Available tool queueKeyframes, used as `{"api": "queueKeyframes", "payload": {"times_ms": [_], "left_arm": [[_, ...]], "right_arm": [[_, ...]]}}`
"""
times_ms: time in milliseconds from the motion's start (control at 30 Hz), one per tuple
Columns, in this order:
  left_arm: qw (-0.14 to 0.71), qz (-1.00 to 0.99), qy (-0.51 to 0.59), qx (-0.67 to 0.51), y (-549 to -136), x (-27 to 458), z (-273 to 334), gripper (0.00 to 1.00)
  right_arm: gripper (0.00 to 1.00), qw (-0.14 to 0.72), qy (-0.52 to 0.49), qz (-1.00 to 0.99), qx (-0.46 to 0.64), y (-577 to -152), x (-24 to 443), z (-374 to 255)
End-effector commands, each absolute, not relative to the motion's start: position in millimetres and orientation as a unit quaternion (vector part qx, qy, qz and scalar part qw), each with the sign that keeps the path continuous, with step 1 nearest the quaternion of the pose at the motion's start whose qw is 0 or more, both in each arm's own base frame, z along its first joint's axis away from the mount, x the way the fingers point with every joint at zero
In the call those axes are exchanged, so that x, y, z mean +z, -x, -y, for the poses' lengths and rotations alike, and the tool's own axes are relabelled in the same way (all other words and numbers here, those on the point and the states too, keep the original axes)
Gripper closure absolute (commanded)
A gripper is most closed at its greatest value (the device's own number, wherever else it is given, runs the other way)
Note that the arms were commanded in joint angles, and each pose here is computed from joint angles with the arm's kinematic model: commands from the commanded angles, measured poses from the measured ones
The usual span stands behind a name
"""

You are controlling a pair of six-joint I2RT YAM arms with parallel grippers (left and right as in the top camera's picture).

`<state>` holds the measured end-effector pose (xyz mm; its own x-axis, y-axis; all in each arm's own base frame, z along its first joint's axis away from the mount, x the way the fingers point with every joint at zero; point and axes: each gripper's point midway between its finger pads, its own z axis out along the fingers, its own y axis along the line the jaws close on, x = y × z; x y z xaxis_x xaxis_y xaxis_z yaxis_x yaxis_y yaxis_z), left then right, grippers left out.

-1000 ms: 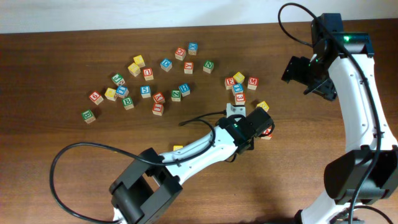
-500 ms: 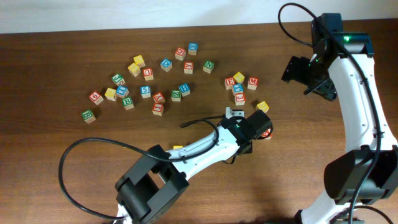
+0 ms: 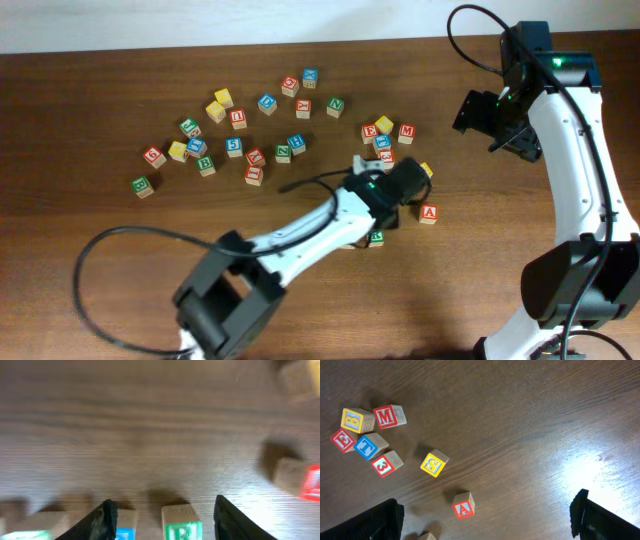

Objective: Spell out CVPR
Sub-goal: 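Raise the left gripper and pull it back to the left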

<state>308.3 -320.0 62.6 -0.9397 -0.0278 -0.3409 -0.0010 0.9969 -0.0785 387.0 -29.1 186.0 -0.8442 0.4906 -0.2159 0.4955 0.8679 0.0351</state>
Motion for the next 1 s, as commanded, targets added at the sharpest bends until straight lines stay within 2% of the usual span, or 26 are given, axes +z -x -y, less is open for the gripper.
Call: {"api": "queueKeyframes", "payload": {"times_ms": [0,100,200,300,400,900,967], "left_arm": [[0.265,-0.958,0.03,-0.107,-337.9,188.5,289.9,0.41],[0.298,-0.948,0.04,-0.1,-338.1,243.8,227.3,0.28],[0.286,-0.95,0.111,-0.061,-329.1,261.6,147.8,0.01],[0.238,-0.954,0.184,0.001,-317.8,250.4,78.9,0.01],[0.218,-0.951,0.218,0.021,-314.8,242.3,51.8,0.01],[0.164,-0.961,0.217,0.043,-301.8,189.4,45.8,0.0],[0.154,-0.976,0.156,0.016,-305.5,171.5,59.6,0.04]], "right_arm": [[0.02,0.118,-0.26,-0.958,-0.019,-388.6,190.3,33.1],[0.02,0.118,-0.26,-0.958,-0.019,-388.6,190.3,33.1],[0.02,0.118,-0.26,-0.958,-0.019,-388.6,190.3,33.1],[0.02,0.118,-0.26,-0.958,-0.019,-388.6,190.3,33.1],[0.02,0.118,-0.26,-0.958,-0.019,-388.6,190.3,33.1],[0.02,0.118,-0.26,-0.958,-0.019,-388.6,190.3,33.1],[0.02,0.118,-0.26,-0.958,-0.019,-388.6,190.3,33.1]]}}
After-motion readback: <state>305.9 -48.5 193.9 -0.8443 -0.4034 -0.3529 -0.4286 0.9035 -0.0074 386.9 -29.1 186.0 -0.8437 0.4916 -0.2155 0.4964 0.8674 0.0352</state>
